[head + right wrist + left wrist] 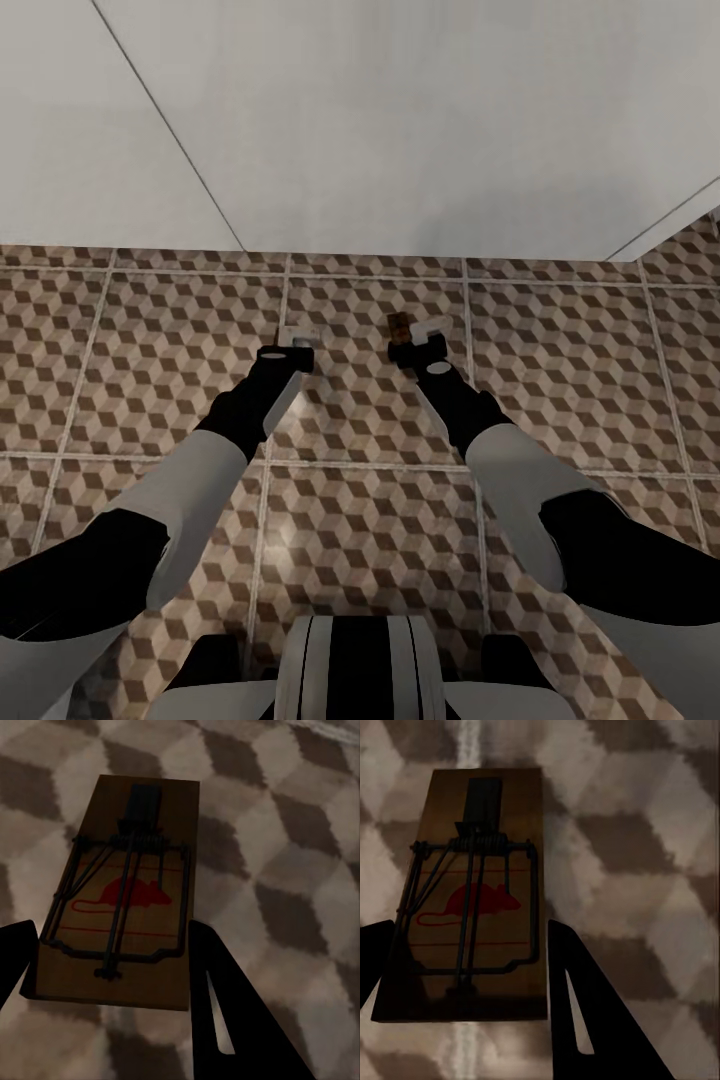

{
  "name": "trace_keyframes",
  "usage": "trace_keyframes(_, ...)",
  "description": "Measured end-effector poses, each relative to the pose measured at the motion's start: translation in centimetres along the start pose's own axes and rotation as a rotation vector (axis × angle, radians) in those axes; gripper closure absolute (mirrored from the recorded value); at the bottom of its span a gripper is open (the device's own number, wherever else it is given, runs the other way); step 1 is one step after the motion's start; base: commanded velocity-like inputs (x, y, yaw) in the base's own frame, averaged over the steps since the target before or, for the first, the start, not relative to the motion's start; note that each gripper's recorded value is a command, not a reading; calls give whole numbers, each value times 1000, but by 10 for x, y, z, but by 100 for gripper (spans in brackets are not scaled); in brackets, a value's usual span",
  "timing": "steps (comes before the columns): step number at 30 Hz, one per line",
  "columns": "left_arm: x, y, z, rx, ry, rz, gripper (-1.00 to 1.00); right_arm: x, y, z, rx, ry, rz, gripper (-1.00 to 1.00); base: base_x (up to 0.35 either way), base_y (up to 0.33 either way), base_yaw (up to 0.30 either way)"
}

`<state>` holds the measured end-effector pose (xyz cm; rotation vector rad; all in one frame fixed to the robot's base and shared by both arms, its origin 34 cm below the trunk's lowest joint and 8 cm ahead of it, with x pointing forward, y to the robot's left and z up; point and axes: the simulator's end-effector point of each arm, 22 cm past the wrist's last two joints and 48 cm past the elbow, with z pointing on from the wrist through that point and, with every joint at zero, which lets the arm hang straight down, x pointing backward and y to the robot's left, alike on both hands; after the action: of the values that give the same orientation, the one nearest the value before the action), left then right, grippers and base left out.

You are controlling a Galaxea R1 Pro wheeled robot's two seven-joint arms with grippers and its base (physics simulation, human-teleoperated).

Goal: Take the four mousetraps from the cabinet in the bathroom and place them on the bathroom floor. Make sure all four end up on the same floor surface, and ensure that at least two of them are either under or directly next to the same bathroom sink.

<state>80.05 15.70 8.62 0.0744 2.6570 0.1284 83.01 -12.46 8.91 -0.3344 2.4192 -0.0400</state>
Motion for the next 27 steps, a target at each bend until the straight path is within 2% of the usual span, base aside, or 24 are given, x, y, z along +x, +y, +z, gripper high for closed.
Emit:
trace_keyframes(6, -21, -3, -6, 8, -45, -13, 100, 1, 0, 0, 0, 2, 1, 100, 0, 0, 0)
trace_keyframes(13, -6, -5, 1, 4, -47, -20, 100, 1, 1, 0, -2, 0, 4, 100, 0, 0, 0)
trace_keyframes(17, -4, -5, 5, 1, -87, -37, 100, 3, 1, 0, -4, 1, 4, 100, 0, 0, 0)
trace_keyframes(22, -3, -4, 6, -1, -104, -42, 100, 2, 2, 0, -7, -3, 5, 100, 0, 0, 0)
trace_keyframes(27, -9, -4, 7, -3, -161, -56, 100, 2, 3, 0, -9, -4, 6, 100, 0, 0, 0)
